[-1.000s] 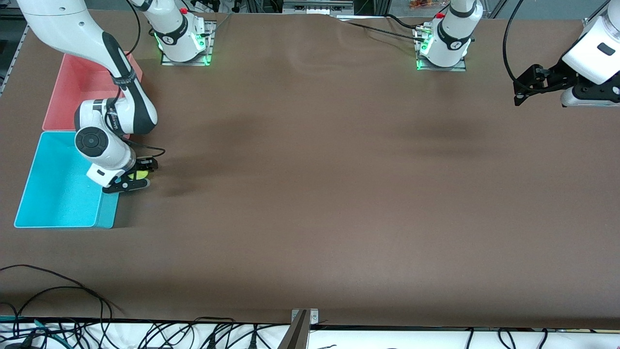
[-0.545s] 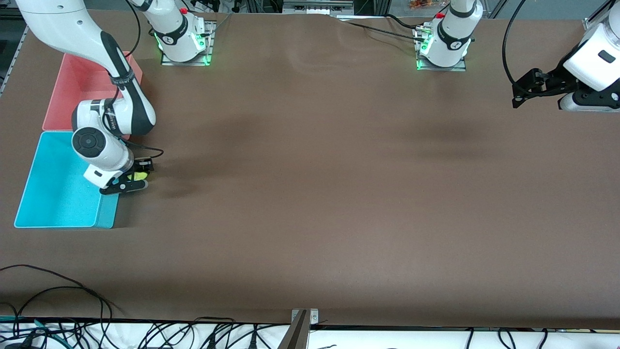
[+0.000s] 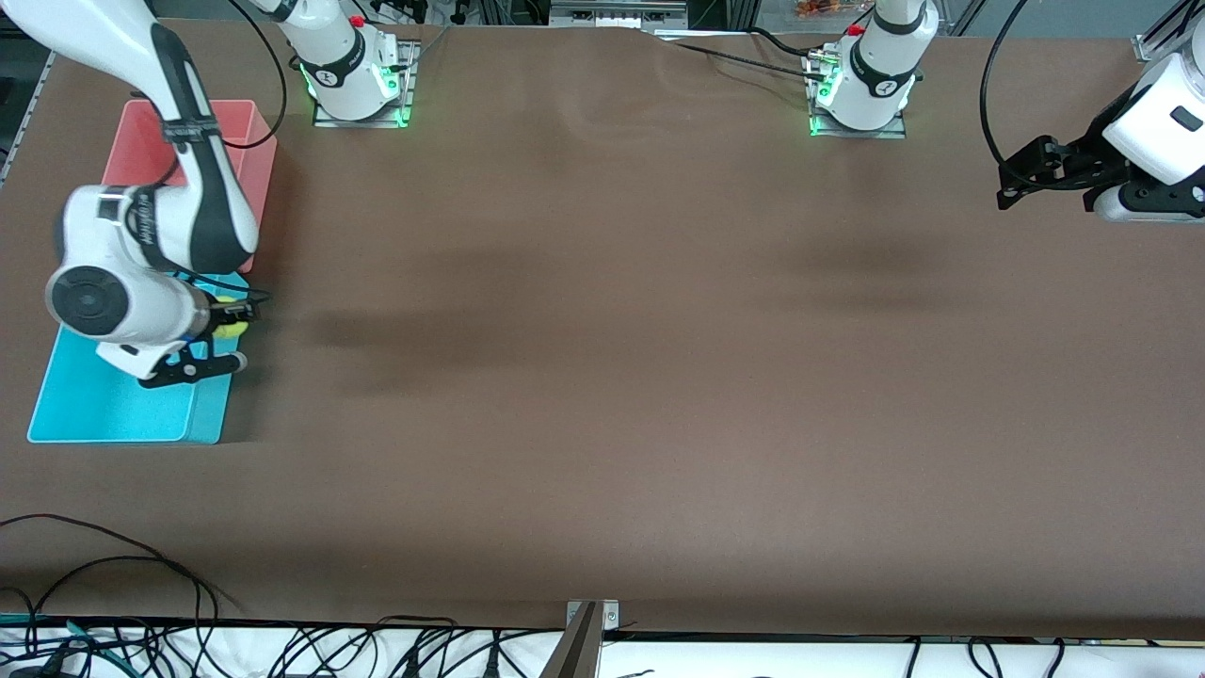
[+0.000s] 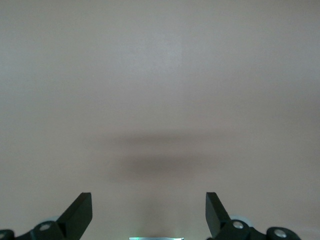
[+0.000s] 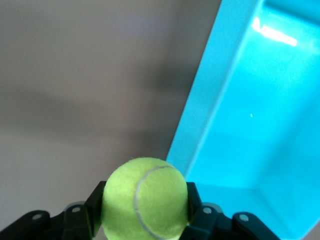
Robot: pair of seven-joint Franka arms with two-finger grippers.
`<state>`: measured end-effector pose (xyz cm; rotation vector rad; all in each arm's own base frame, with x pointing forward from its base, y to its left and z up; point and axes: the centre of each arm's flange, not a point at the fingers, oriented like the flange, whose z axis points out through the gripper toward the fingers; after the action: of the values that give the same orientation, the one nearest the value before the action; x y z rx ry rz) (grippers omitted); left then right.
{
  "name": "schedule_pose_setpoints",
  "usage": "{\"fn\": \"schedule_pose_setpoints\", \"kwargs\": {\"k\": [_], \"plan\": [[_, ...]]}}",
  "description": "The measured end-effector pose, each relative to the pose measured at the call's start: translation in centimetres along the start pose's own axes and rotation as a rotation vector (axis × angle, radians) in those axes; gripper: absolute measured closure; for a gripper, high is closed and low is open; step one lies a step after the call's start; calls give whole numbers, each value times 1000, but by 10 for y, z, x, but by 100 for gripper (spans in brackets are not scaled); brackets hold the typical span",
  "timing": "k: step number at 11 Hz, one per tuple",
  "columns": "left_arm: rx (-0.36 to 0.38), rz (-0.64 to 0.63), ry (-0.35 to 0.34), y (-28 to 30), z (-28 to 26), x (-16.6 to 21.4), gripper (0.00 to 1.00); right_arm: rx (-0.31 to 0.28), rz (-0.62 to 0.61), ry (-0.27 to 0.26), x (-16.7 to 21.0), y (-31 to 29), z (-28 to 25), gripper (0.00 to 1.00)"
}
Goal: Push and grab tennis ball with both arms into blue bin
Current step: 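Lift the ball with the right gripper and move it over the cyan bin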
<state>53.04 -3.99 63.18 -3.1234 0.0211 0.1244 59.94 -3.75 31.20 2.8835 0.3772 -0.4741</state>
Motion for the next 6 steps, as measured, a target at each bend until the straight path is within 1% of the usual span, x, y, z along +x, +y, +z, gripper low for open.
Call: {"fn": "schedule_pose_setpoints", "kwargs": {"k": [2, 4, 6], "plan": [[-1, 3, -5, 2, 0, -1, 0, 84, -69, -10, -23, 41, -3, 33], [-1, 6, -6, 3, 0, -1, 0, 172, -131, 11, -48, 92, 12, 33], [-1, 7, -5, 4, -1, -1, 0, 249, -165, 33, -65, 125, 34, 33]]}}
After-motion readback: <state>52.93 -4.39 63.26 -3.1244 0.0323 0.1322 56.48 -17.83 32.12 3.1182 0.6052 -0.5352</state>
